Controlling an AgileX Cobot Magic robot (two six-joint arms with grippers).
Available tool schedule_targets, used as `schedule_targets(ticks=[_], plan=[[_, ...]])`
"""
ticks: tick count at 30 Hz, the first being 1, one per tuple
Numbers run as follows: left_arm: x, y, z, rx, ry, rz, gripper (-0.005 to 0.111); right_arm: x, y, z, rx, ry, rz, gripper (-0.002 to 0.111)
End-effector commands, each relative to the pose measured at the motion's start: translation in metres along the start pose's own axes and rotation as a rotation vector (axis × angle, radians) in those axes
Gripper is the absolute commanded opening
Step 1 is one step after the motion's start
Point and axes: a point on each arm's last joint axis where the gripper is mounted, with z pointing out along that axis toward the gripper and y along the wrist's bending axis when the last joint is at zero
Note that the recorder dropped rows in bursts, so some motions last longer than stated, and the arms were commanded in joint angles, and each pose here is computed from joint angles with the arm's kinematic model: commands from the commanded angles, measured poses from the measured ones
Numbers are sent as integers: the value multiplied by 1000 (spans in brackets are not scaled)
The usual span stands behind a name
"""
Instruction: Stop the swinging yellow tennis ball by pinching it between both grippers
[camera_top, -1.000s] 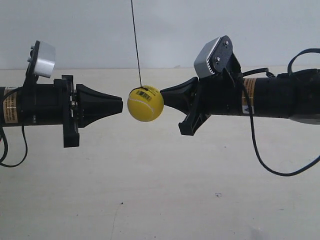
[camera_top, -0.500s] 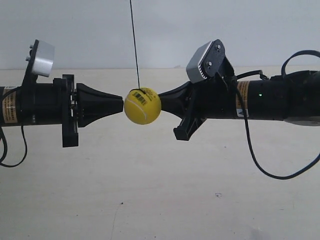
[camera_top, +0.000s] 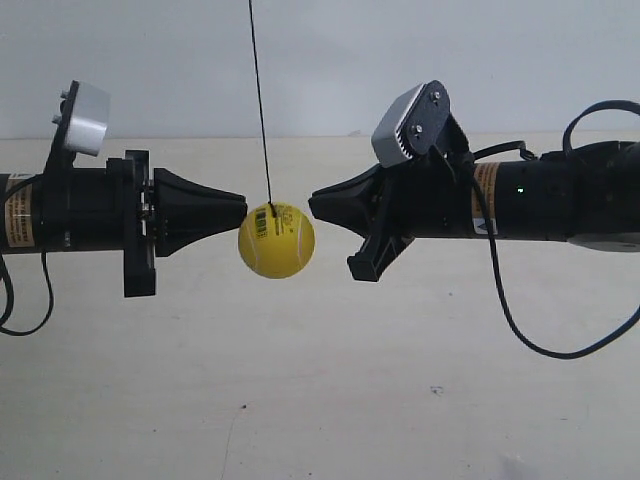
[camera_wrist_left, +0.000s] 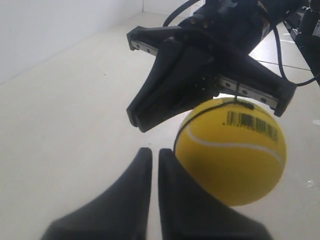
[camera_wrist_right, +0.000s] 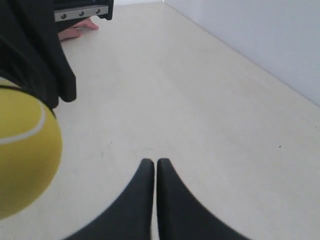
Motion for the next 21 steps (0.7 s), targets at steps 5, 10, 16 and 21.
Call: schedule_targets(ticks=[5, 10, 16, 21], plan=[[-1, -1, 1, 7, -1, -3, 5, -4, 1, 0, -19, -27, -5, 0], [0, 0, 1, 2, 9, -4, 5, -5, 3, 0, -32, -44, -1, 0], [1, 1, 1, -14, 28, -8, 5, -5, 3, 0, -37, -43, -2, 0], [2, 1, 1, -7, 31, -10, 5, -5, 3, 0, -37, -43, 2, 0]])
